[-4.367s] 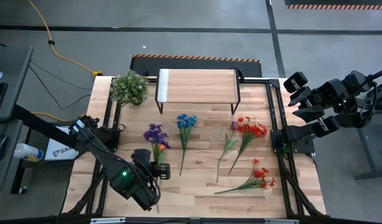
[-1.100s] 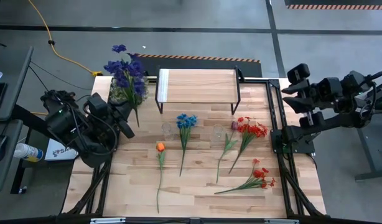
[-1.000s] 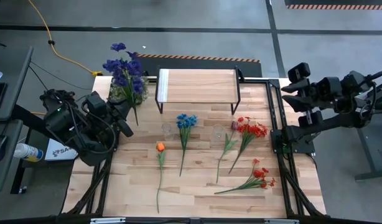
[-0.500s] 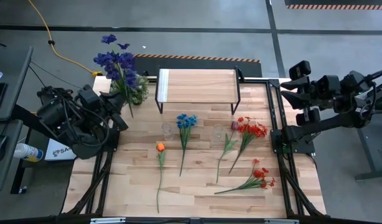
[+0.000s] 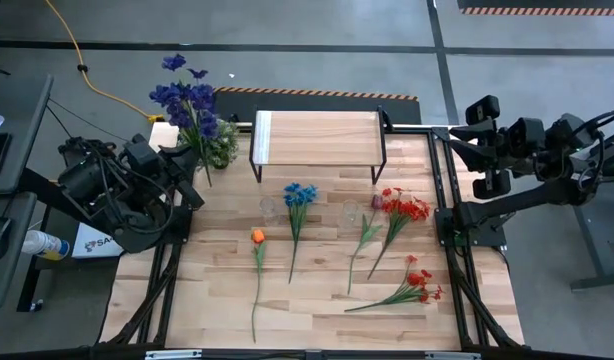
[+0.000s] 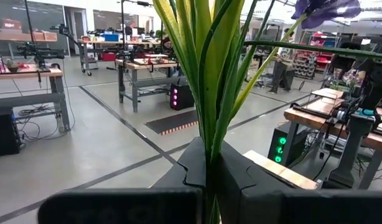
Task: Pick and place flowers into a vace then onto a shelf
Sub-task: Put the violet flowers into the left transparent vase
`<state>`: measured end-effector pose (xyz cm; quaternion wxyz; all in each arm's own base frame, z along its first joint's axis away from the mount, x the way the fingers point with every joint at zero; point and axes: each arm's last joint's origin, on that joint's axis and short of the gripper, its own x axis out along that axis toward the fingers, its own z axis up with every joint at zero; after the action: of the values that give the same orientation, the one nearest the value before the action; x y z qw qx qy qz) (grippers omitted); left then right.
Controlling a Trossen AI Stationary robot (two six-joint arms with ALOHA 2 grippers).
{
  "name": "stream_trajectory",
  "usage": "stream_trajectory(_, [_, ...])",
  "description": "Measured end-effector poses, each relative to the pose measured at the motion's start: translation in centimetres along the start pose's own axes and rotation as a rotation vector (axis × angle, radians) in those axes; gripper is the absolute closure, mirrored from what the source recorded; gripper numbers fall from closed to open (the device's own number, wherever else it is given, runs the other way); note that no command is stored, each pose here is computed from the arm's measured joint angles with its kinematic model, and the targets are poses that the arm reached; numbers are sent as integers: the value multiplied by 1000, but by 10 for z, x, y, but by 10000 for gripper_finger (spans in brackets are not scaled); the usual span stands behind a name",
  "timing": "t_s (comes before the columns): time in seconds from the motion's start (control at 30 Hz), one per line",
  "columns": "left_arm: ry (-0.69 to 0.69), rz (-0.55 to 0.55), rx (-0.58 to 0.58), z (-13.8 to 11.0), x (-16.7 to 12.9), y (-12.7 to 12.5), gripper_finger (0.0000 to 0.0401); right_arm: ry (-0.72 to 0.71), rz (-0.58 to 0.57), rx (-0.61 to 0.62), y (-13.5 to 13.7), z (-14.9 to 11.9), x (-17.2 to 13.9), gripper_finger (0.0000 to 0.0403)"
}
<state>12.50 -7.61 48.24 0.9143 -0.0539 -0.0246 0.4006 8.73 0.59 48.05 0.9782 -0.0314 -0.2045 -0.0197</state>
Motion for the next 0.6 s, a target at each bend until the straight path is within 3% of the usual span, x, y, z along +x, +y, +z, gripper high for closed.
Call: stream_trajectory(0.6, [3, -1, -152, -83, 0, 22, 357, 1, 0, 0, 0, 0, 0, 308])
